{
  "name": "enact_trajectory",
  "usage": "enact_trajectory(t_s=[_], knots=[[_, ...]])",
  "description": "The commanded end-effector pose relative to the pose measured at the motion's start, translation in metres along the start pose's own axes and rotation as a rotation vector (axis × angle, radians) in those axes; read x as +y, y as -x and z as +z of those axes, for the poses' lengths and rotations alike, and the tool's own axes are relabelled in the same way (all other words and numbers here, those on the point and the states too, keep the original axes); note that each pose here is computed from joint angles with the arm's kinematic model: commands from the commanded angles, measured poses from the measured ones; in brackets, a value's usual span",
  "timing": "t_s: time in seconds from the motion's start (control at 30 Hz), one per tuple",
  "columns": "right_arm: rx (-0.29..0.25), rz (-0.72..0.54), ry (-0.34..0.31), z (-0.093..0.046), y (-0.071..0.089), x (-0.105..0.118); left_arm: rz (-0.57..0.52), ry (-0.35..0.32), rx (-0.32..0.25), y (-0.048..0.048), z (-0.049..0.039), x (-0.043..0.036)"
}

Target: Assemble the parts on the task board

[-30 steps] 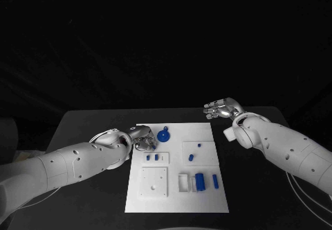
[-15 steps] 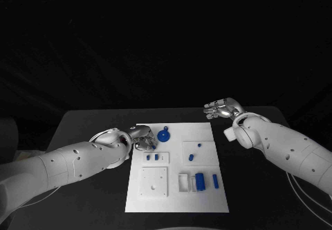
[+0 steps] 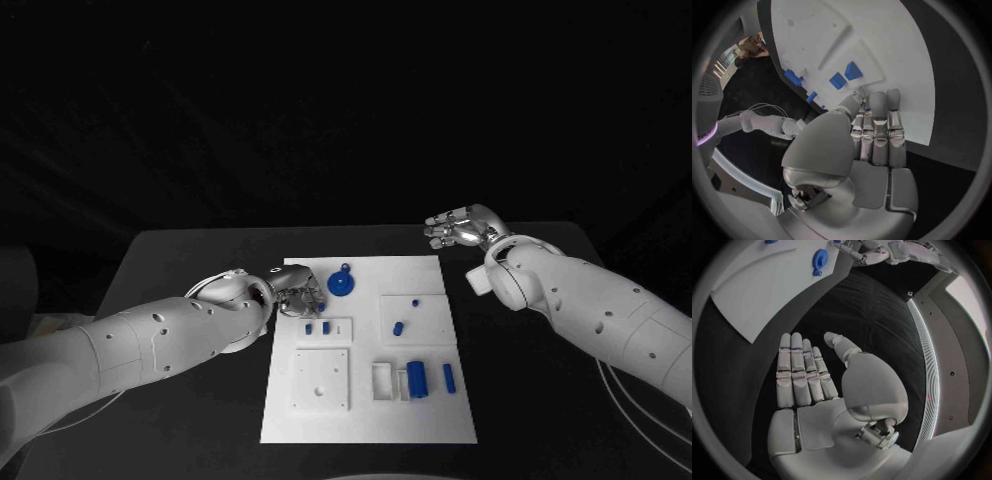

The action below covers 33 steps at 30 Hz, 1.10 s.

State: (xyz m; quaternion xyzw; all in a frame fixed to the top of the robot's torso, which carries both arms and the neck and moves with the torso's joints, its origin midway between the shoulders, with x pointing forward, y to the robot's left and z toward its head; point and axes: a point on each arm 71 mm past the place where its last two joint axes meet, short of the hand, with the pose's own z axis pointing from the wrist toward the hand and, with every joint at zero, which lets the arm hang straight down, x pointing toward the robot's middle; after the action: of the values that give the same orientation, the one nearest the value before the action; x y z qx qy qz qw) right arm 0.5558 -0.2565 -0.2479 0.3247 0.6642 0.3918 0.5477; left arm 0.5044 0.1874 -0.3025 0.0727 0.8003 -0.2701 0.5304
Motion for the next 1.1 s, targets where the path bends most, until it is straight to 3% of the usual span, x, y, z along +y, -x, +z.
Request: enact_trajectory(t_s=[0.03,0.77,1.0,1.1], knots=[[0.011,0.001,0.005,0.0,-0.001,0.0,0.005,0.007,0.03,-0.0038,-0.0002,0.0003],[0.01,-0.002,0.0,-0.001,0.001,-0.002,0.01,0.036,0.004,-0.0006,-0.0029,0.0088],[0.059,-0.049,0.013,-0.003,0.0,-0.002,0.01,0.053,-0.03,0.0048,-0.0067,0.0196],[0.113,-0.091,0.042,-0.007,-0.003,0.002,-0.041,0.073,-0.098,0.014,-0.0097,0.0292]])
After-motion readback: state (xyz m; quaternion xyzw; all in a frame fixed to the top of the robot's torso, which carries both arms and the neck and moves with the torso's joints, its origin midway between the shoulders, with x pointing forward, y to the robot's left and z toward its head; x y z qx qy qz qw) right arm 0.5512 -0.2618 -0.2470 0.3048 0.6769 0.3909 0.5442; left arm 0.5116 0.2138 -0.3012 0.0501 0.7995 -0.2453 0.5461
